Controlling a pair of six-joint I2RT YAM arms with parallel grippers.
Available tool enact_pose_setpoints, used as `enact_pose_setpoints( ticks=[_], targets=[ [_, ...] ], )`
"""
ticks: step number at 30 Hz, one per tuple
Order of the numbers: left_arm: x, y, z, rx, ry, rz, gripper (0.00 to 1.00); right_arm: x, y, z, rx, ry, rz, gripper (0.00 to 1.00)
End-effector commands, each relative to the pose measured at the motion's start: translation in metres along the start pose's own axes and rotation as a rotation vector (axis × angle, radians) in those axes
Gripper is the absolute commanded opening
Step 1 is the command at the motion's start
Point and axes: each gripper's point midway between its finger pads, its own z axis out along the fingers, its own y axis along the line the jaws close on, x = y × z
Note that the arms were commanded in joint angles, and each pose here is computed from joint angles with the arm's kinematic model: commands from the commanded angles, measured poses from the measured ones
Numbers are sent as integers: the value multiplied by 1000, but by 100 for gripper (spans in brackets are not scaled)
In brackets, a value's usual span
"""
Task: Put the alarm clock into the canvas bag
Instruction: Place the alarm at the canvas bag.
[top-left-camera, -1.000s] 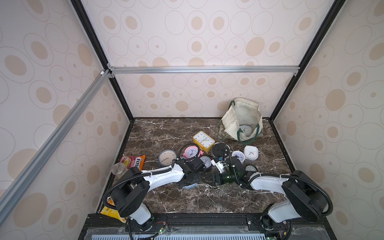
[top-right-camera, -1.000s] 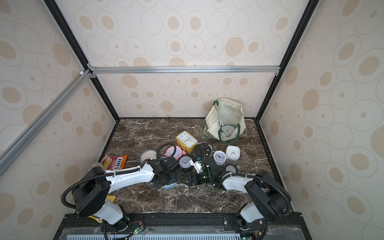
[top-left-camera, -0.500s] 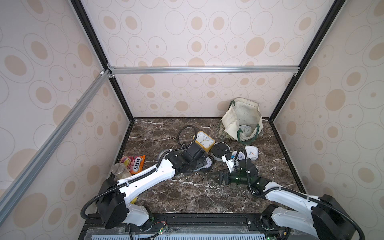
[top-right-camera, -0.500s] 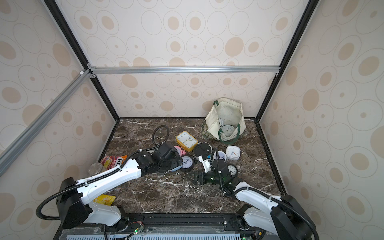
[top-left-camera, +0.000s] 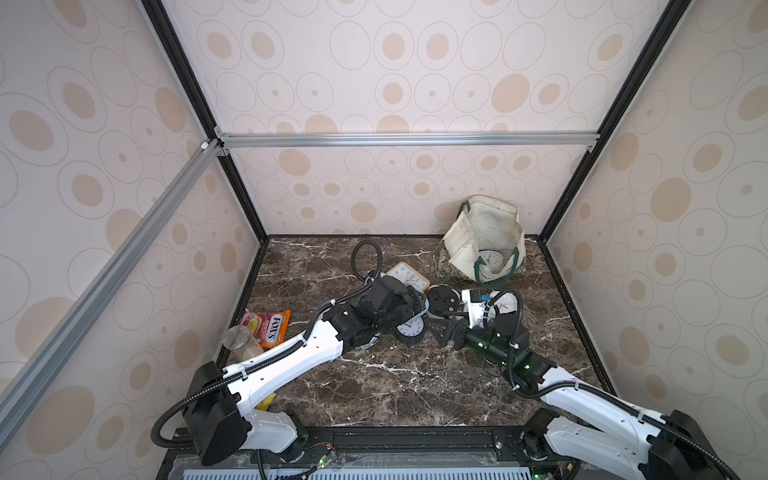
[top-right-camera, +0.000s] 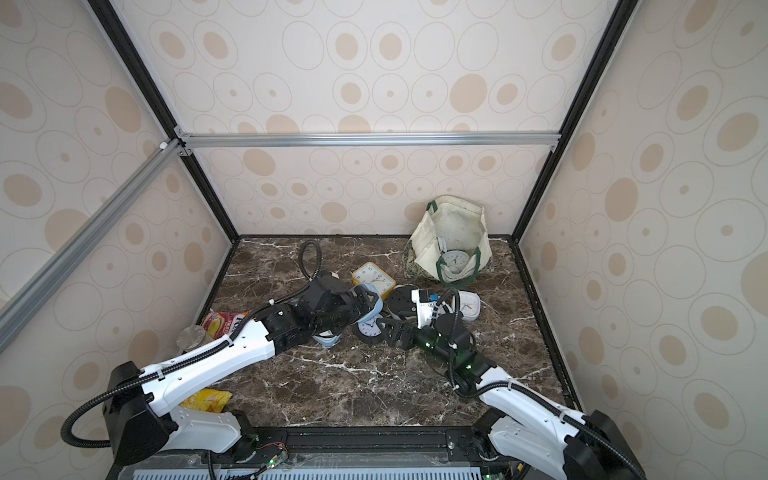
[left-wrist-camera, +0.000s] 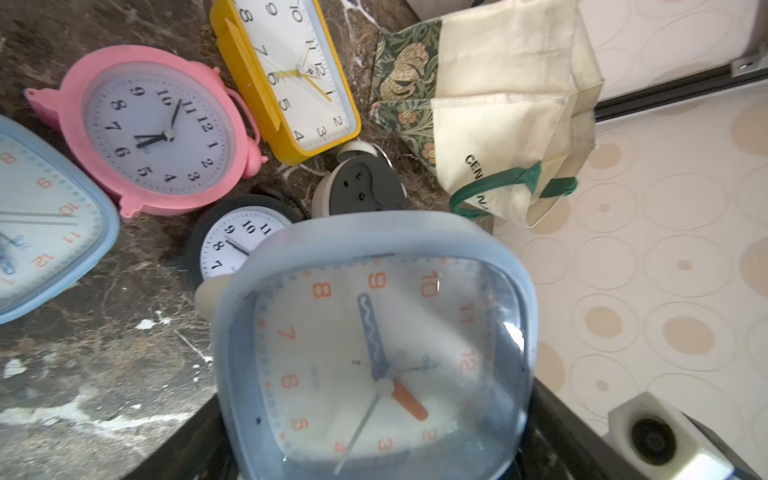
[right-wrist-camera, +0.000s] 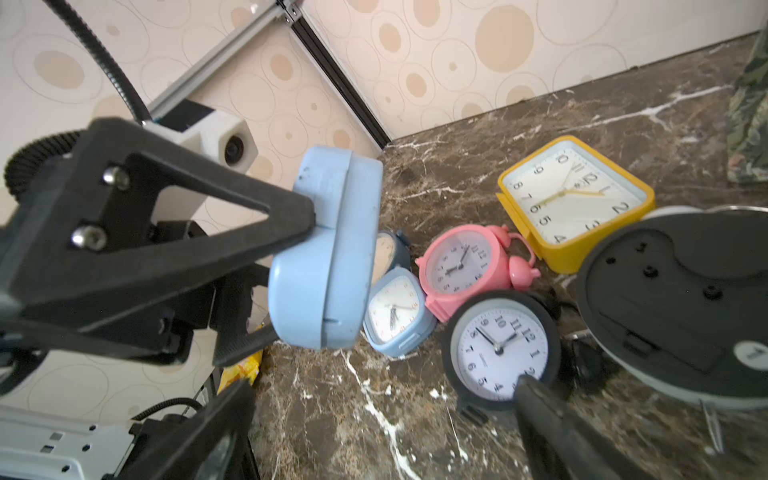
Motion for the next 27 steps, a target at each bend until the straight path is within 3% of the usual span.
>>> enact_pose_setpoints(
  ticks=[1,12,27],
  targets=[
    [-17,-30,-13,138,-62,-78,81,-35,24,10,-98,-109,-1,98],
    [-18,-36,-17,190,-67,-104,82,-48,43,42,-196,-79,16,78],
    [-18,-41,-12,196,-61,-80,83,-41,37,39,-131,-29,18,50]
  ],
)
